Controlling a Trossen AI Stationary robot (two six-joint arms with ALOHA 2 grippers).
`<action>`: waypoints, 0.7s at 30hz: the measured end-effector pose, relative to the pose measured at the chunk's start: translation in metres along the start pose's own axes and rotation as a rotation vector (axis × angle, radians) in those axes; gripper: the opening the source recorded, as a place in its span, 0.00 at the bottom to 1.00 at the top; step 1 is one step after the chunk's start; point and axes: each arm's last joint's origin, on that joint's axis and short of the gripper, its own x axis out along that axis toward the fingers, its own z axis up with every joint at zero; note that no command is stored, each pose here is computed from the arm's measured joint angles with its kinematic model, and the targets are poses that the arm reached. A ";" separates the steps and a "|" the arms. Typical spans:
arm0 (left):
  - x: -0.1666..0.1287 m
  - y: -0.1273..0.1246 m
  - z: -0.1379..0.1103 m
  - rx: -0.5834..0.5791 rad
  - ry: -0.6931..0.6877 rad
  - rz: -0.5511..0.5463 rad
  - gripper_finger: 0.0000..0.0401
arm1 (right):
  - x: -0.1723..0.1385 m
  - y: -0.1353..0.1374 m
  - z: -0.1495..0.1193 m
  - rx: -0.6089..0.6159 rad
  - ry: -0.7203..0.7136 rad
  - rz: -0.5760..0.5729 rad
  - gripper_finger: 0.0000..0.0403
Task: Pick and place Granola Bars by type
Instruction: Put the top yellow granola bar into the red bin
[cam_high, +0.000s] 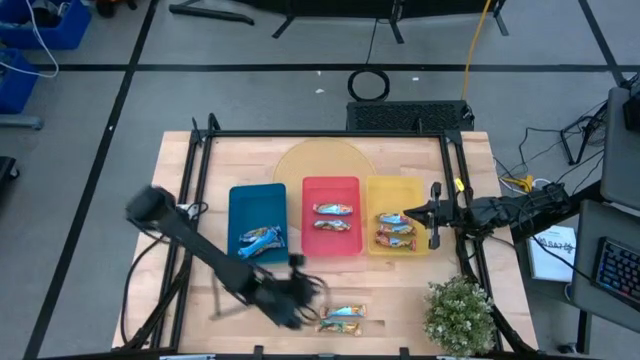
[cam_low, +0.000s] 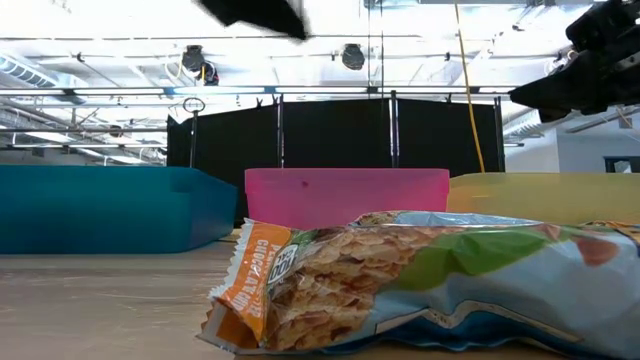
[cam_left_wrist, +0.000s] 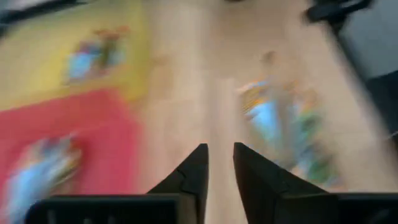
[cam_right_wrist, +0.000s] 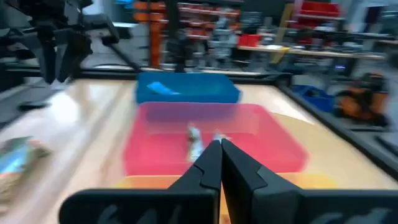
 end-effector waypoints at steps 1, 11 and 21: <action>0.009 -0.007 0.010 -0.015 0.019 -0.038 0.23 | 0.000 0.001 0.000 0.000 -0.001 0.026 0.00; 0.079 -0.031 0.029 -0.060 0.261 -0.132 0.55 | 0.000 0.002 0.000 0.008 -0.010 0.049 0.00; 0.114 -0.008 0.004 -0.116 0.346 -0.166 0.65 | 0.000 0.002 0.001 -0.042 -0.021 0.048 0.00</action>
